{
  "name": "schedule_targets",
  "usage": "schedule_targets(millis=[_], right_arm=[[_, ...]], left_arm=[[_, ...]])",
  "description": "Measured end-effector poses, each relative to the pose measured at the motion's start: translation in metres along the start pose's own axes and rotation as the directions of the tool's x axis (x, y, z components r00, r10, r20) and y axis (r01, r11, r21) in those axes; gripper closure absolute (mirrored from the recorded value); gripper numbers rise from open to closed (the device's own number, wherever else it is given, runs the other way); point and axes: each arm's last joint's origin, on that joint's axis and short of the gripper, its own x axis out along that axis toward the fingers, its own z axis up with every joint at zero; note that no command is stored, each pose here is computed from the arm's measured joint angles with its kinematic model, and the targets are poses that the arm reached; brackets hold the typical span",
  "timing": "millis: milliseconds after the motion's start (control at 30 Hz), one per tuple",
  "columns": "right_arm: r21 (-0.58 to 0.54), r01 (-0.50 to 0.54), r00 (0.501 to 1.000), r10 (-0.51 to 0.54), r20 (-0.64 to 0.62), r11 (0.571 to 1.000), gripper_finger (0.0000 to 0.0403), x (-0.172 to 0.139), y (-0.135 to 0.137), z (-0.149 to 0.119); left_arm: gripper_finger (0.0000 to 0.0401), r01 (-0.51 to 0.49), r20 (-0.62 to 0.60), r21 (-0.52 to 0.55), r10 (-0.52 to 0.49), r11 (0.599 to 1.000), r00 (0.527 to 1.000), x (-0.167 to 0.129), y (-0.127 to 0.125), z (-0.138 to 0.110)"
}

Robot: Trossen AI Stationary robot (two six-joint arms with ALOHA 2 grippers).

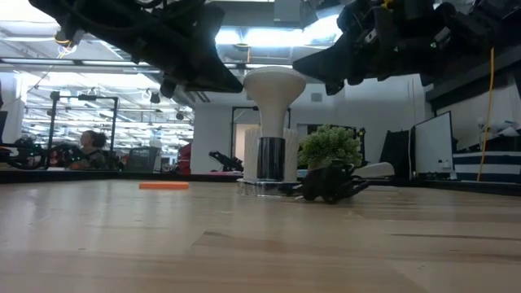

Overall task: Screw lightbulb
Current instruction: Insert the light bulb into the lamp socket

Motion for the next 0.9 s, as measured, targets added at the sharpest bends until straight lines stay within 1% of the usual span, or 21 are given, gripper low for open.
schedule_targets(millis=[100,267,333,467,567,667,733,900], right_arm=[[-0.001,0.031,1.0,-0.031,0.006,1.0,0.0391,0.0,-0.001,0.001],[-0.01,0.057,0.997,-0.056,0.057,0.998,0.0391,0.0,-0.002,0.006],[-0.018,0.057,0.994,-0.055,0.09,0.998,0.0391,-0.001,-0.002,0.009],[-0.042,0.07,0.99,-0.064,0.127,0.997,0.0391,-0.003,-0.002,0.015],[-0.071,0.133,0.983,-0.123,0.133,0.989,0.0391,-0.004,-0.003,0.017],[-0.076,0.203,0.974,-0.193,0.121,0.976,0.0391,-0.004,-0.005,0.016],[-0.083,0.253,0.965,-0.246,0.089,0.964,0.0391,-0.004,-0.007,0.013],[-0.085,0.29,0.957,-0.29,0.02,0.953,0.0391,-0.003,-0.008,0.005]], left_arm=[[0.0396,-0.014,-0.001,-0.012,0.014,1.0,1.0,0.003,0.003,0.001],[0.0396,-0.003,0.006,0.078,0.002,0.997,1.0,-0.001,0.002,0.004],[0.0396,0.015,0.021,0.092,-0.017,0.996,1.0,-0.007,0.0,0.009],[0.0396,0.049,0.061,0.082,-0.054,0.995,0.997,-0.021,-0.004,0.02],[0.0396,0.082,0.079,0.063,-0.087,0.995,0.993,-0.03,-0.007,0.025],[0.0396,0.108,0.079,0.063,-0.113,0.992,0.99,-0.036,-0.012,0.024],[0.0396,0.12,0.075,0.055,-0.124,0.991,0.989,-0.037,-0.014,0.023],[0.0396,0.127,0.056,0.02,-0.128,0.992,0.99,-0.036,-0.018,0.015]])
